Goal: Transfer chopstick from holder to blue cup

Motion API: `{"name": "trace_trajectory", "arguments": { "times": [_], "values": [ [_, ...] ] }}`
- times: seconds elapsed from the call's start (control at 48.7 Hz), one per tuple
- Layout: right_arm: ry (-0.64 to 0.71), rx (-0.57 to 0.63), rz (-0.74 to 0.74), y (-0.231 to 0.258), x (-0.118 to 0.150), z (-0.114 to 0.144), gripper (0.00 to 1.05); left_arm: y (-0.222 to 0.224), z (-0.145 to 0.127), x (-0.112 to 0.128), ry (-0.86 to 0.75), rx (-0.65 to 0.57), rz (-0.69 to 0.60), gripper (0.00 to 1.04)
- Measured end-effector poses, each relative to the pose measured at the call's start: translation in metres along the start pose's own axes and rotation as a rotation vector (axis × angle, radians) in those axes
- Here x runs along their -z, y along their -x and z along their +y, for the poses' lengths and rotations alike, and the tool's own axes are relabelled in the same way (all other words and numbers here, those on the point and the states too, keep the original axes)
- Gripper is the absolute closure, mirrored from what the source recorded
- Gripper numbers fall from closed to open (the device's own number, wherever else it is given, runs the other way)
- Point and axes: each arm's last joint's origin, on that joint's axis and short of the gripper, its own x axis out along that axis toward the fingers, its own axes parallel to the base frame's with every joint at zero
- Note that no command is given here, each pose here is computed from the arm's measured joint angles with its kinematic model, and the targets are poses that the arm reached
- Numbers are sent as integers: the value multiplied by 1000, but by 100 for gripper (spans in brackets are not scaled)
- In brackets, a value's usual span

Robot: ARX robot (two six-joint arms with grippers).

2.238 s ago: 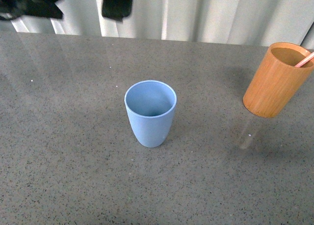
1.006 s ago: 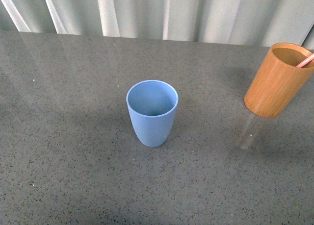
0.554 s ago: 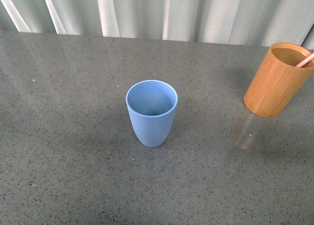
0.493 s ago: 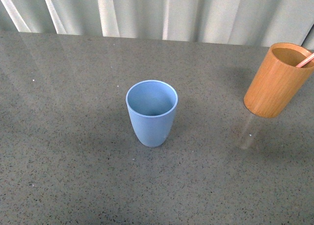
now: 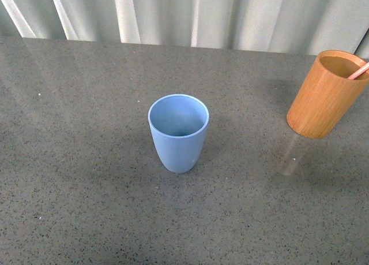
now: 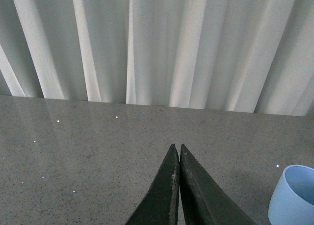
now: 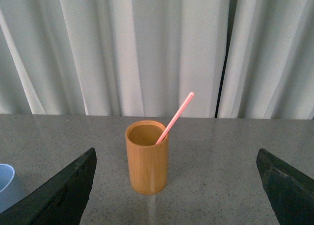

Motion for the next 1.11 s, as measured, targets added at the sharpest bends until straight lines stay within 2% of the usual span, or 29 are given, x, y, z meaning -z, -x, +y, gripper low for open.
{"name": "trace_trajectory", "arguments": {
  "times": [0.637,0.698,0.945,1.109],
  "values": [
    [0,0,0,0,0,0,10,13,0,0,0,0,0,101],
    [0,0,0,0,0,0,10,18,0,5,0,0,34,101],
    [0,0,0,0,0,0,10,22,0,3,0,0,5,101],
    [0,0,0,0,0,0,10,22,0,3,0,0,6,75]
  ]
}}
